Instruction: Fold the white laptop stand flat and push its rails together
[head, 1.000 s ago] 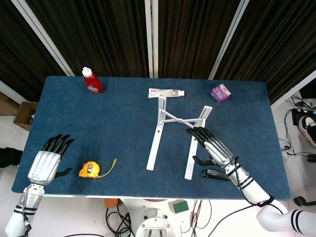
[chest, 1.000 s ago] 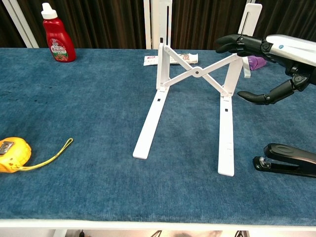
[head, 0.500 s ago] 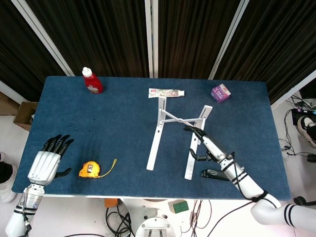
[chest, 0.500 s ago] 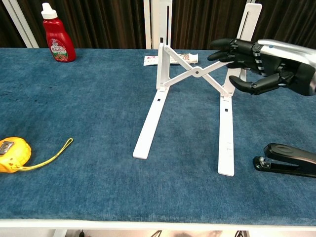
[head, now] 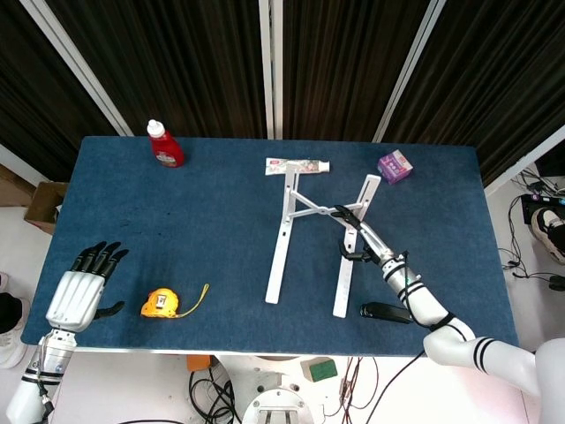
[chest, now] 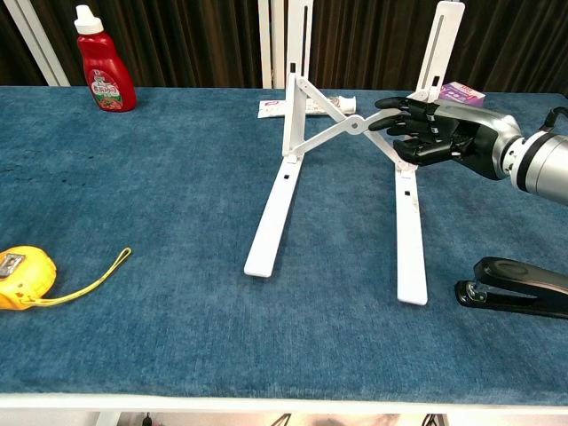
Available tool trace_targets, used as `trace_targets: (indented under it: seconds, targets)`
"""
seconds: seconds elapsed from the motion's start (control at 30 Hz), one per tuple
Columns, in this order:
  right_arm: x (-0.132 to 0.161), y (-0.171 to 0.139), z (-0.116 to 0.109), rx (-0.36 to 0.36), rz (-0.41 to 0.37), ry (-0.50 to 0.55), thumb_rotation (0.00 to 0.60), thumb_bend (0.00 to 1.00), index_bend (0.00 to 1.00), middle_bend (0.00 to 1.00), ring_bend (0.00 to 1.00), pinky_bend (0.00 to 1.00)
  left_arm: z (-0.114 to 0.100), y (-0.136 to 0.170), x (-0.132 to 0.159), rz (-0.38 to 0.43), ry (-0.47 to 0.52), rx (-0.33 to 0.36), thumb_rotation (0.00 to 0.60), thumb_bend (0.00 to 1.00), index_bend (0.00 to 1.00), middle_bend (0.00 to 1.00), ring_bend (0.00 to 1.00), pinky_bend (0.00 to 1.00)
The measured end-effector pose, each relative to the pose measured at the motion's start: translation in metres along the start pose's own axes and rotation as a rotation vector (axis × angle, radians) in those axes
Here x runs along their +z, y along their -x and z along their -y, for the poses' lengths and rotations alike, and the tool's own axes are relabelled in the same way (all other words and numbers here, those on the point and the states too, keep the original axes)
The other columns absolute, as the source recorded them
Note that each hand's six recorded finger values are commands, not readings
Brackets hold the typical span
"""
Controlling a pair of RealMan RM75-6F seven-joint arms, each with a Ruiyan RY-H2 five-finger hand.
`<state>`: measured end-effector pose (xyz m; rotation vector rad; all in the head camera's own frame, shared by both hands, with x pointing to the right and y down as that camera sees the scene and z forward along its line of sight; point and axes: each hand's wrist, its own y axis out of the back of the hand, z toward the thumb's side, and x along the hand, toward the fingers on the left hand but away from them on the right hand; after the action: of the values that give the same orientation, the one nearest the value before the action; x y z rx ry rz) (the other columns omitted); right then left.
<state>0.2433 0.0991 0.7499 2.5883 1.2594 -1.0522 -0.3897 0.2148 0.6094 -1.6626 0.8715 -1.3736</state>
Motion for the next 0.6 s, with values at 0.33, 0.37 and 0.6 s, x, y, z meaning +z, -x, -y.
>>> trace_targets:
  seconds: [0.33, 0.37, 0.6]
  targets:
    - [0.013, -0.021, 0.009, 0.057, -0.077, -0.035, 0.600, 0.58, 0.09, 0.16, 0.02, 0.07, -0.003, -0.020, 0.023, 0.121, 0.056, -0.027, 0.600, 0.04, 0.17, 0.10, 0.06, 0.16]
    - [0.016, -0.024, 0.011, 0.067, -0.089, -0.035, 0.600, 0.58, 0.09, 0.16, 0.02, 0.07, -0.003, -0.021, 0.024, 0.127, 0.052, -0.029, 0.600, 0.04, 0.17, 0.10, 0.06, 0.16]
    - [0.045, -0.014, 0.043, 0.160, -0.135, -0.030, 0.600, 0.58, 0.09, 0.16, 0.02, 0.07, -0.005, -0.017, 0.027, 0.126, 0.052, -0.021, 0.600, 0.04, 0.17, 0.10, 0.06, 0.16]
